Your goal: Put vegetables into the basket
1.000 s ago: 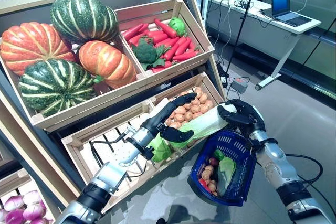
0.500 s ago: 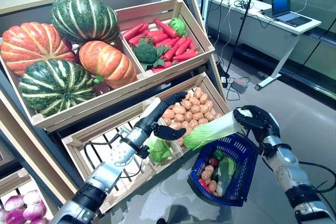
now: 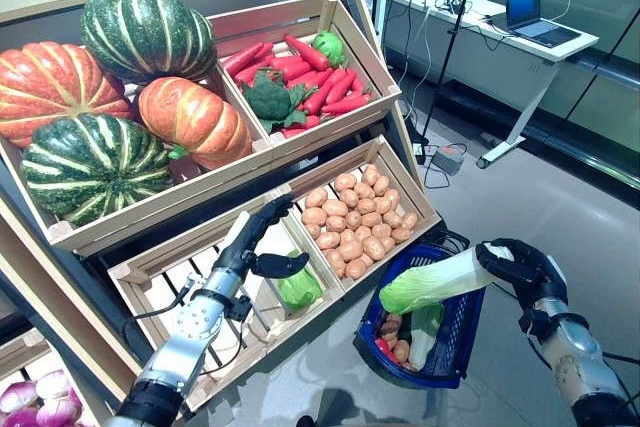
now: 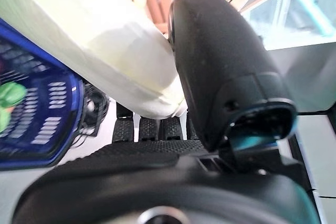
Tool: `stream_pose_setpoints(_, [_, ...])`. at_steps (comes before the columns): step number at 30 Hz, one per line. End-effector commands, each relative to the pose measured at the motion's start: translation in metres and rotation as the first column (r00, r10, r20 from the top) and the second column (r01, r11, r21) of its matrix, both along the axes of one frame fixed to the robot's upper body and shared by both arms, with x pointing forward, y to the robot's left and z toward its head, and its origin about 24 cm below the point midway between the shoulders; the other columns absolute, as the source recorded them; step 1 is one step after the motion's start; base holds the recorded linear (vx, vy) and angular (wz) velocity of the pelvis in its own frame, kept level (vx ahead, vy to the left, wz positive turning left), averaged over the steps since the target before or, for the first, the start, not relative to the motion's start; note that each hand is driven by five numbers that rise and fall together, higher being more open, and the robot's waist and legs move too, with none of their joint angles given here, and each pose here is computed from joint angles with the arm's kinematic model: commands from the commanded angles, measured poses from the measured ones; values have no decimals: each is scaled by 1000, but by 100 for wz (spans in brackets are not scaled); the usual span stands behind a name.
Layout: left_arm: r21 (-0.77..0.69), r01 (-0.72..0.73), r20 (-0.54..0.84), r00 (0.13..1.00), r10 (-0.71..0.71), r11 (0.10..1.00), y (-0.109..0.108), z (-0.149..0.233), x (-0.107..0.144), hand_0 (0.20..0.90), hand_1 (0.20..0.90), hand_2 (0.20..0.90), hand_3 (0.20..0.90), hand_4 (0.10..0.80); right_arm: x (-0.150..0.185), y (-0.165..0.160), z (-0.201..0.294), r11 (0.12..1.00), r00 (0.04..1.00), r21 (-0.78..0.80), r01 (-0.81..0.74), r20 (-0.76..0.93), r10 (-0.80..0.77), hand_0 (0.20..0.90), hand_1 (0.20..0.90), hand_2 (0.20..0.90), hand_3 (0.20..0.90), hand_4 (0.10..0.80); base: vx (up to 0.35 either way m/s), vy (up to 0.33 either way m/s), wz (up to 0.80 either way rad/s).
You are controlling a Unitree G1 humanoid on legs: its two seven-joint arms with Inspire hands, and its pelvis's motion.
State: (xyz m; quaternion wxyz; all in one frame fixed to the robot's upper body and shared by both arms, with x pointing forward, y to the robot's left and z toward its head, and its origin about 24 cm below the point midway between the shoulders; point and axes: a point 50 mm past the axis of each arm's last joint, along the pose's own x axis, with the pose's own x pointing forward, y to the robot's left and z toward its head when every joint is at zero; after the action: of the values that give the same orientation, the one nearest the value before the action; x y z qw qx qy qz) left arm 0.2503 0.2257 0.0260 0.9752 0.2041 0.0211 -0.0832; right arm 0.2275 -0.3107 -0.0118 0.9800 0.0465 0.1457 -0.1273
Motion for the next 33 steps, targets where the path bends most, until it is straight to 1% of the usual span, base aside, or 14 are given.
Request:
stream_pose_setpoints(1, [-62,-52,215,974,64,997,3,45,34,900,900,900,900,800,38,-27,74,987,938,-90,130,335,-93,300,300,300,300,400,-173,-49,-1])
stream_pose_setpoints(5, [-78,-73,279,956,92,994,6,62,46,900,900,900,900,800,48,-28,80,982,923,-75,175,360,-137,300,300,300,300,400,-159,-43,0])
stream_pose_setpoints(9, [-112,-83,316,942,114,990,9,71,46,900,900,900,900,800,46,-29,73,975,923,-66,212,340,-178,300,300,300,300,400,-46,-61,1])
stream_pose_setpoints(10, [-138,-71,340,933,115,988,8,76,47,900,900,900,900,800,47,-30,74,972,914,-38,230,351,-203,300,300,300,300,400,-86,-65,1])
stream_pose_setpoints(13, [-132,-53,368,925,99,990,3,79,49,900,900,900,900,800,49,-38,74,964,905,-8,267,346,-248,300,300,300,300,400,-89,-56,9])
stream_pose_setpoints(17, [-138,-24,405,911,78,990,-4,88,51,900,900,900,900,800,51,-52,79,944,895,-34,329,330,-300,300,300,300,300,400,-37,-37,13])
stream_pose_setpoints(22, [-155,10,486,871,68,988,-12,107,54,900,900,900,900,800,60,-66,105,909,849,-55,414,385,-363,300,300,300,300,400,-99,-35,9])
stream_pose_setpoints(27, [-216,30,583,806,104,976,-18,127,50,900,900,900,900,800,69,-69,137,877,802,-95,471,460,-381,300,300,300,300,400,-97,-14,4])
stream_pose_setpoints(30, [-270,59,642,754,134,961,-22,141,45,900,900,900,900,800,73,-72,162,843,738,-73,534,527,-422,300,300,300,300,400,-113,-16,7])
stream_pose_setpoints(33, [-291,65,664,732,153,954,-23,146,44,900,900,900,900,800,75,-72,175,827,700,-49,560,562,-441,300,300,300,300,400,-84,-20,9])
